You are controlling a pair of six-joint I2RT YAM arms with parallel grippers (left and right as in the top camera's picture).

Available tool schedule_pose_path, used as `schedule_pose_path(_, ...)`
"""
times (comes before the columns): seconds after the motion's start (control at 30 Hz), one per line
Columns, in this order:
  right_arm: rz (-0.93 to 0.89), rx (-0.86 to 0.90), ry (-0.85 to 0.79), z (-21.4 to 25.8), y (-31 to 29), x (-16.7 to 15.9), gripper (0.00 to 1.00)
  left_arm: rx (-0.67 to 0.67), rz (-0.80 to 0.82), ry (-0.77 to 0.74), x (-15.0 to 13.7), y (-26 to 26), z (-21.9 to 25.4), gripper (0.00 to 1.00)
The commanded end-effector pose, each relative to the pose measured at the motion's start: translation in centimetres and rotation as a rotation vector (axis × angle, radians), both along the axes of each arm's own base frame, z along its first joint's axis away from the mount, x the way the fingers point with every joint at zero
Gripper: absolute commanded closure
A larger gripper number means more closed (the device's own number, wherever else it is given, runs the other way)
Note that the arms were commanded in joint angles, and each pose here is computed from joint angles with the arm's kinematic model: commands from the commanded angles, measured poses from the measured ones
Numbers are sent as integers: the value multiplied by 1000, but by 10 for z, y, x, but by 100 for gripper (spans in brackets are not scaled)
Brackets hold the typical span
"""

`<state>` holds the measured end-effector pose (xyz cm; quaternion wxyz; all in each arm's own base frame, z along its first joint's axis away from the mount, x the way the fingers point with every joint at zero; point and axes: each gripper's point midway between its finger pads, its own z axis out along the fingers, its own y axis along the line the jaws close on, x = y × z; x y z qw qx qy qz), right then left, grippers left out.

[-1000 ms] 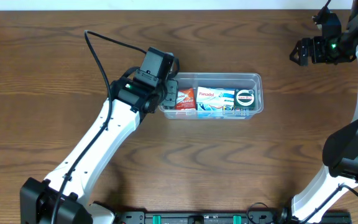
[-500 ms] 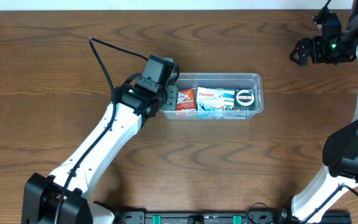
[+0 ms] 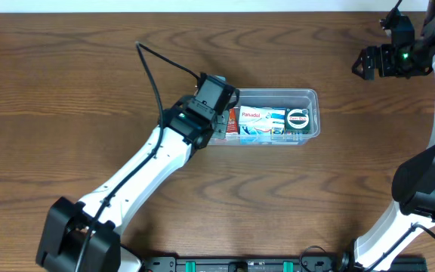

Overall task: Pack container
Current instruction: 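Lift the dark bottle with the left gripper and carry it over the container, then lower the bottle upright into the container's left end and release it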

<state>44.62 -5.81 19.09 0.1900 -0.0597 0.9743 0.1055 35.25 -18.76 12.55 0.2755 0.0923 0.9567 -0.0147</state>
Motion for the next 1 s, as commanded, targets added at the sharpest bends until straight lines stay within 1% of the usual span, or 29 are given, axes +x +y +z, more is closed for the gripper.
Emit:
schedule_pose_path(0.0, -19, 4, -14, 6, -3, 2, 1, 28, 63, -30, 6, 9, 0, 72)
schedule_pose_path(0.33, -18, 4, -14, 6, -3, 2, 1, 30, 83, -9, 7, 8, -10, 72)
schedule_pose_path(0.53, -19, 4, -14, 6, -3, 2, 1, 32, 82, -6, 14, 3, -23, 72)
schedule_pose_path(0.73, -11, 4, -14, 6, 0, 3, 1, 14, 82, -31, 20, -1, -20, 72)
schedule_pose_path(0.97, -8, 4, -14, 6, 2, 3, 1, 14, 83, -31, 20, 0, -20, 71)
